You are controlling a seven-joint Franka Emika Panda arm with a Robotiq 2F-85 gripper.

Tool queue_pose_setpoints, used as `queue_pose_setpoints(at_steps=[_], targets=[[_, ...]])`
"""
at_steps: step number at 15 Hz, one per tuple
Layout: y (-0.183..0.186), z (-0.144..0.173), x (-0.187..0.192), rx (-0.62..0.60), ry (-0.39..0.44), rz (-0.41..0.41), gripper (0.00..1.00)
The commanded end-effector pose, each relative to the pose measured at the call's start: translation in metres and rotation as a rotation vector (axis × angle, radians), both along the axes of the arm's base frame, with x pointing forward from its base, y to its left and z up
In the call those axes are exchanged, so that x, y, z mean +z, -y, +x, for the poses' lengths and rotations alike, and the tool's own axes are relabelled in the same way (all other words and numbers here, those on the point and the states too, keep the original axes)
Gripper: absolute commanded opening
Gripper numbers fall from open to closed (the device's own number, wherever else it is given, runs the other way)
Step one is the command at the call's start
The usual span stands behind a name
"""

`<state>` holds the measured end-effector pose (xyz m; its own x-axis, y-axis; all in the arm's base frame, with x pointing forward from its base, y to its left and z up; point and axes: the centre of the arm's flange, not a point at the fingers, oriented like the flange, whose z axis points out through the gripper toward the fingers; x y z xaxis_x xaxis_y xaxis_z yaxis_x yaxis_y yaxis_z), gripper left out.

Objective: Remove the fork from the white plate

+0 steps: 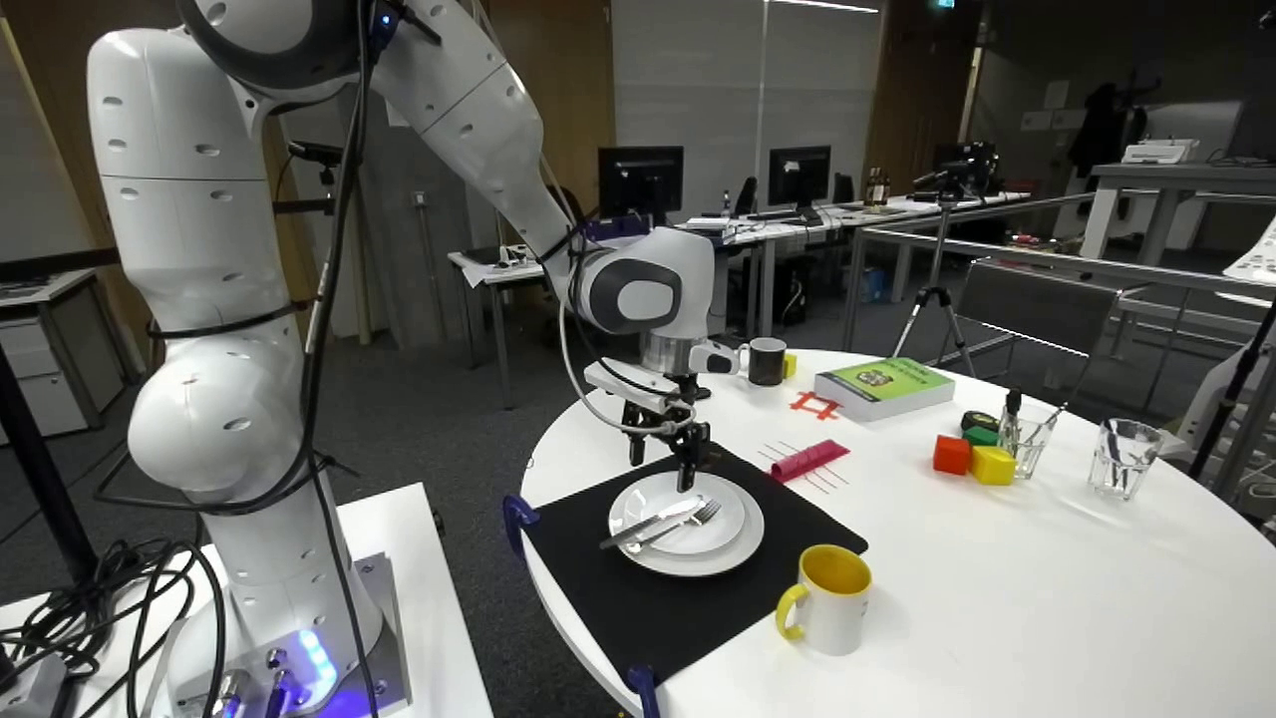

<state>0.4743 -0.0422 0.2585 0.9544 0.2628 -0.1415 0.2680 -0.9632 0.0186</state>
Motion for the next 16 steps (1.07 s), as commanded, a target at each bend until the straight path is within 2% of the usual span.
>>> queue_pose_setpoints(at_steps=[1,5,8,16], targets=[[-0.001,0.003,-0.002,-0.039,0.026,-0.013,1.00],[-0.007,0.012,-0.019,-0.185,0.078,-0.069,1.00],[-0.011,0.015,-0.033,-0.233,0.092,-0.102,1.00],[-0.015,0.018,-0.059,-0.190,0.058,-0.145,1.00]])
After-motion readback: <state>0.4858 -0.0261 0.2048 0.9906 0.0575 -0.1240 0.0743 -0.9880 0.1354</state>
